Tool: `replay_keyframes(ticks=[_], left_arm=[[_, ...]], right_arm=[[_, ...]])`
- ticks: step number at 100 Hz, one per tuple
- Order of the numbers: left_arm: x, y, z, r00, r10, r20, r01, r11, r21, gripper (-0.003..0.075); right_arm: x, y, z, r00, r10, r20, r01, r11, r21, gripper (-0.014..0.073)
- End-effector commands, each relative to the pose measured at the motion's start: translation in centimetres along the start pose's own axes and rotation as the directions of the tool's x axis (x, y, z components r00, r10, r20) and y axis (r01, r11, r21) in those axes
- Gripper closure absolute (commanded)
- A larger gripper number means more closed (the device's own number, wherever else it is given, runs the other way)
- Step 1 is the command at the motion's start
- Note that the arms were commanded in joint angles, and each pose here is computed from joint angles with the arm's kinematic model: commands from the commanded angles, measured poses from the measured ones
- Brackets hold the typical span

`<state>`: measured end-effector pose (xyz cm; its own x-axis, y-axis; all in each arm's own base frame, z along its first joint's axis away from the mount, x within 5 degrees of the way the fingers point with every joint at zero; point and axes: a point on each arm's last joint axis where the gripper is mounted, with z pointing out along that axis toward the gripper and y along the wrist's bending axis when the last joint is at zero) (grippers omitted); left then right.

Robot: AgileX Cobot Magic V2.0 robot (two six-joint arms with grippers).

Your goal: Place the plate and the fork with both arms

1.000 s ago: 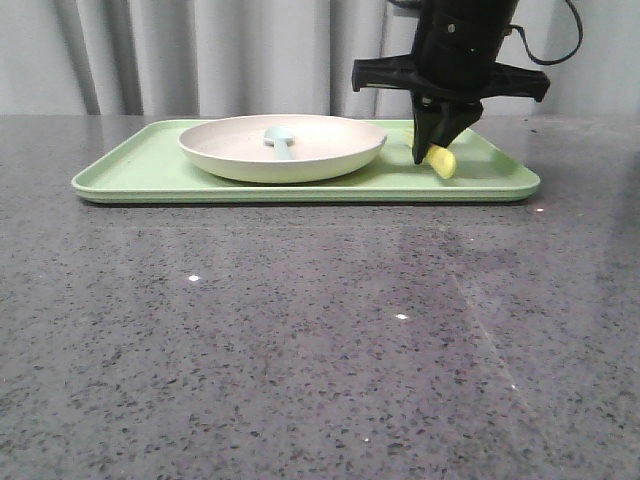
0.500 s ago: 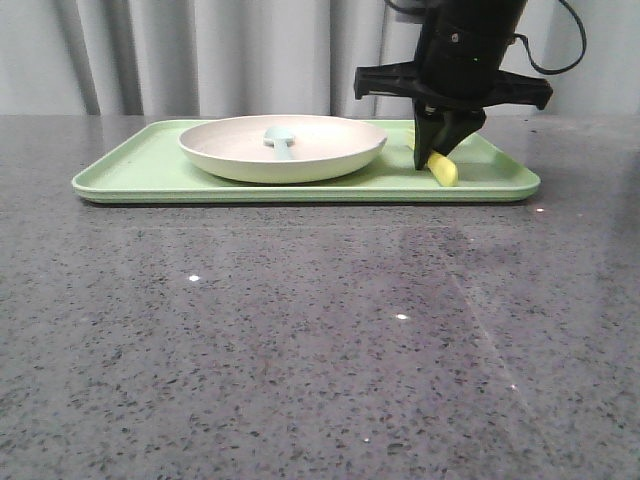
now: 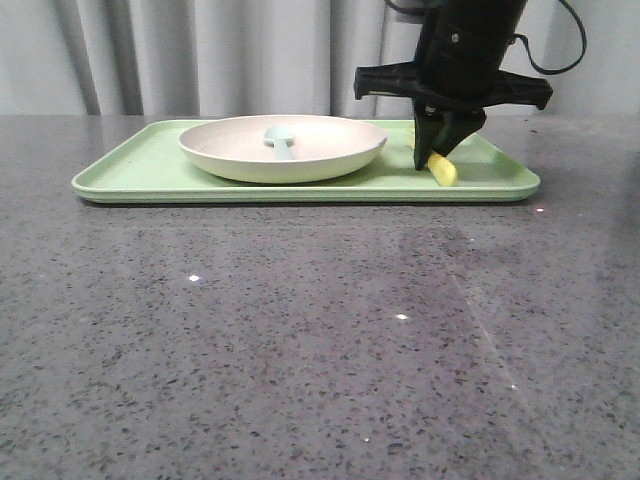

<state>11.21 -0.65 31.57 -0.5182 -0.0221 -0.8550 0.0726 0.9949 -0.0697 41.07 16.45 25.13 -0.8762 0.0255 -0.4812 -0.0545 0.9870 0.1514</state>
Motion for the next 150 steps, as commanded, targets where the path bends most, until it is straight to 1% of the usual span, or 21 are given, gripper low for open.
replay_keyframes(ticks=[1,7,22,29,70,85,94,105,124,136,146,150], left_arm=[[-1.4,0.0,-0.5,0.995,-0.012,0.101,0.012,1.000,-0.006,0.0333],[-1.4,0.0,-0.5,0.995,-0.012,0.101,0.012,1.000,-0.006,0.0333],[-1.4,0.0,-0.5,0.995,-0.012,0.101,0.012,1.000,-0.006,0.0333],[-1.4,0.0,-0.5,0.995,-0.012,0.101,0.012,1.000,-0.006,0.0333],[-1.4,0.0,-0.5,0.995,-0.012,0.101,0.012,1.000,-0.006,0.0333],[-1.4,0.0,-0.5,0.995,-0.012,0.101,0.012,1.000,-0.006,0.0333],[-1.4,0.0,-0.5,0.995,-0.012,0.101,0.012,1.000,-0.006,0.0333],[-1.4,0.0,-0.5,0.995,-0.012,0.101,0.012,1.000,-0.006,0.0333],[-1.4,0.0,-0.5,0.995,-0.012,0.101,0.012,1.000,-0.006,0.0333],[-1.4,0.0,-0.5,0.995,-0.012,0.101,0.012,1.000,-0.006,0.0333],[-1.4,0.0,-0.5,0.995,-0.012,0.101,0.012,1.000,-0.006,0.0333],[-1.4,0.0,-0.5,0.995,-0.012,0.101,0.012,1.000,-0.006,0.0333]], right_arm=[[-1.0,-0.1,-2.6,0.997,-0.004,0.072,0.005,1.000,-0.018,0.0489],[-1.0,-0.1,-2.6,0.997,-0.004,0.072,0.005,1.000,-0.018,0.0456],[-0.9,-0.1,-2.6,0.998,-0.004,0.068,0.005,1.000,-0.016,0.0281],[-0.9,-0.1,-2.6,0.998,-0.004,0.066,0.005,1.000,-0.016,0.0240],[-1.1,-0.4,-2.8,0.997,-0.003,0.074,0.004,1.000,-0.010,0.0243],[-1.4,-0.3,-4.4,0.994,-0.003,0.109,0.005,1.000,-0.021,0.0243],[-1.7,-0.4,-6.1,0.988,-0.010,0.152,0.014,1.000,-0.025,0.0243],[-2.0,-0.6,-9.2,0.976,-0.023,0.216,0.028,0.999,-0.023,0.0243],[-1.8,-1.4,-14.9,0.946,-0.064,0.318,0.061,0.998,0.021,0.0244],[-1.1,-2.2,-18.3,0.922,-0.091,0.377,0.075,0.996,0.057,0.0244],[0.5,-3.0,-21.3,0.901,-0.102,0.422,0.080,0.994,0.071,0.0244],[1.0,-3.3,-21.4,0.902,-0.109,0.417,0.083,0.993,0.079,0.0244]])
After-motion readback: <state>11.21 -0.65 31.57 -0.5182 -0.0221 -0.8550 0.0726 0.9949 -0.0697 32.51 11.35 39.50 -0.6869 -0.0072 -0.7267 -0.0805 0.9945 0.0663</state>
